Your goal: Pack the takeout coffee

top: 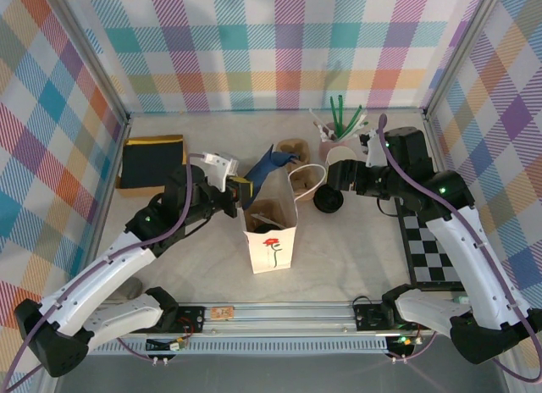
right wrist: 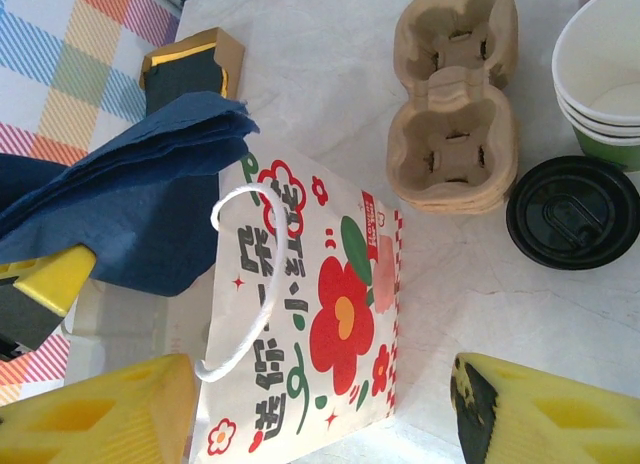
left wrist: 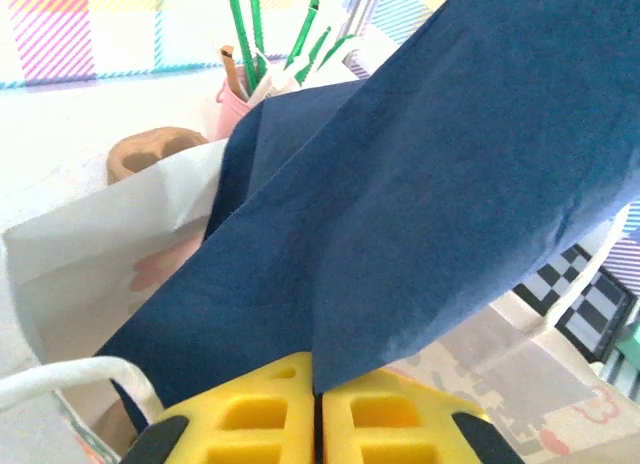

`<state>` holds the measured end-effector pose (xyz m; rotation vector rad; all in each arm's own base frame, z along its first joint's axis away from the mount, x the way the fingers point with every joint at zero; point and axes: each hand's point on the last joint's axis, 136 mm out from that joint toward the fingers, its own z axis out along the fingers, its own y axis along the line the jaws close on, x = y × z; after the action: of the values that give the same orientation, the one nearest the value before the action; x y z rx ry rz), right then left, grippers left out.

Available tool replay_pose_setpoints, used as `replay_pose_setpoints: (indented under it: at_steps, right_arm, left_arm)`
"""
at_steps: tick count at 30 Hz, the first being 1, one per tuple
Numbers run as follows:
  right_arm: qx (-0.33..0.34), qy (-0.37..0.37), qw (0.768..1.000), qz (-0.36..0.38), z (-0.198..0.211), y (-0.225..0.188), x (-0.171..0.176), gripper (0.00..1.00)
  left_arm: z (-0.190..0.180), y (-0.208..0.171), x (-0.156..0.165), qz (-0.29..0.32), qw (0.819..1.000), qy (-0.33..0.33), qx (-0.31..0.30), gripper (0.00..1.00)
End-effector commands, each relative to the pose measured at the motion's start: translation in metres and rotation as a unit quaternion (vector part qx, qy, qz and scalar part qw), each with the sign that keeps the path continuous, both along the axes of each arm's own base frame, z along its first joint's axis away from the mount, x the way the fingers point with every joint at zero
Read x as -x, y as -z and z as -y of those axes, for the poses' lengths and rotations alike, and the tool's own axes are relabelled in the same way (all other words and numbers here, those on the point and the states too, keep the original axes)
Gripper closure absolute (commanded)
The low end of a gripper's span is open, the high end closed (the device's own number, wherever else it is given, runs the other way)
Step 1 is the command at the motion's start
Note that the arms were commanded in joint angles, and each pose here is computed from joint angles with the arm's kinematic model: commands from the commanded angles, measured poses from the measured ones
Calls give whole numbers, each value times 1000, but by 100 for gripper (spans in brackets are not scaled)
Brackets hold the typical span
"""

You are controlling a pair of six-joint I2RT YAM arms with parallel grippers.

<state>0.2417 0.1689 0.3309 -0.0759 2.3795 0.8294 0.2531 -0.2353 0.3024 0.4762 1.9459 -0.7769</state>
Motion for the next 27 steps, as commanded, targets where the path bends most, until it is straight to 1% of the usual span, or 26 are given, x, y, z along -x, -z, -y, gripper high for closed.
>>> replay_pose_setpoints:
  at_steps: [1,2,4,11,21,25,27]
  right_arm:
    - [-18,-5,1000,15,-5,-10,-3,31]
    - [-18,-6,1000,15,-5,-9,-3,31]
    - [-20,-7,1000,14,-6,-9,-4,31]
    - [-24,-13,1000,12,-10,-11,-6,32]
    - [-30,-18,999,8,-15,-11,-10,32]
    - [-31,-19,999,6,-16,-10,-11,32]
    - [-31,-19,999,5,-16,-9,-12,32]
  left_arm:
    - [-4,-12,3,21,1000,-9,12,77]
    - [-5,-14,4,23,1000,-11,13,69]
    - [-9,-16,5,27,999,-16,14,65]
    - [-16,-19,6,32,999,-29,10,58]
    - [-19,-24,6,39,999,-37,11,57]
    - [-20,-32,7,47,998,-35,16,57]
    - [-22,-31,10,40,999,-34,9,54]
